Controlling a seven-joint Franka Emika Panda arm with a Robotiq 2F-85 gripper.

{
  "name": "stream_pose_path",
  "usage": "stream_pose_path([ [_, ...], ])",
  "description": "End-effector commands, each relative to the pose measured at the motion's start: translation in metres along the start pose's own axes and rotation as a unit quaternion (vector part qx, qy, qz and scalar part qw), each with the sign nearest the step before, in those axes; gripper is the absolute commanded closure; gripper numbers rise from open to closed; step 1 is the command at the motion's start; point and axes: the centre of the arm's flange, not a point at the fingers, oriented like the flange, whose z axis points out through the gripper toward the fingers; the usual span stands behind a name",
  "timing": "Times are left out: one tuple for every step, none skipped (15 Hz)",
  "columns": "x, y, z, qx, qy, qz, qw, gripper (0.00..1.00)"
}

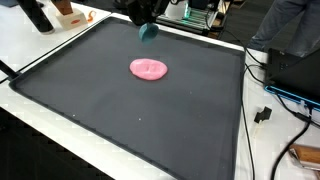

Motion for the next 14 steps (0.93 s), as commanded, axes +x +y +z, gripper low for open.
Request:
stream_pose_path([
  [0.032, 0.033, 0.014, 0.072, -0.013, -0.003, 0.9973, 0.75],
  [0.04, 0.043, 0.017, 0.1, -0.013, -0.008, 0.9949, 0.75],
  [0.048, 0.051, 0.021, 0.122, -0.013, -0.012, 0.9924, 0.75],
  [0.055, 0.061, 0.025, 0.148, -0.017, -0.017, 0.9888, 0.75],
  [0.062, 0.07, 0.03, 0.175, -0.022, -0.022, 0.984, 0.75],
  [0.067, 0.078, 0.034, 0.2, -0.027, -0.025, 0.9792, 0.75],
  [0.072, 0.088, 0.04, 0.227, -0.032, -0.03, 0.9728, 0.75],
  [0.076, 0.095, 0.045, 0.251, -0.037, -0.036, 0.9666, 0.75],
  [0.078, 0.103, 0.05, 0.278, -0.045, -0.043, 0.9586, 0.75],
  [0.081, 0.109, 0.056, 0.3, -0.053, -0.049, 0.9513, 0.75],
  [0.083, 0.115, 0.063, 0.321, -0.059, -0.055, 0.9438, 0.75],
  [0.084, 0.12, 0.068, 0.341, -0.064, -0.062, 0.9358, 0.75],
  [0.085, 0.125, 0.075, 0.357, -0.066, -0.067, 0.9294, 0.75],
  [0.086, 0.13, 0.081, 0.373, -0.071, -0.074, 0.9224, 0.75],
])
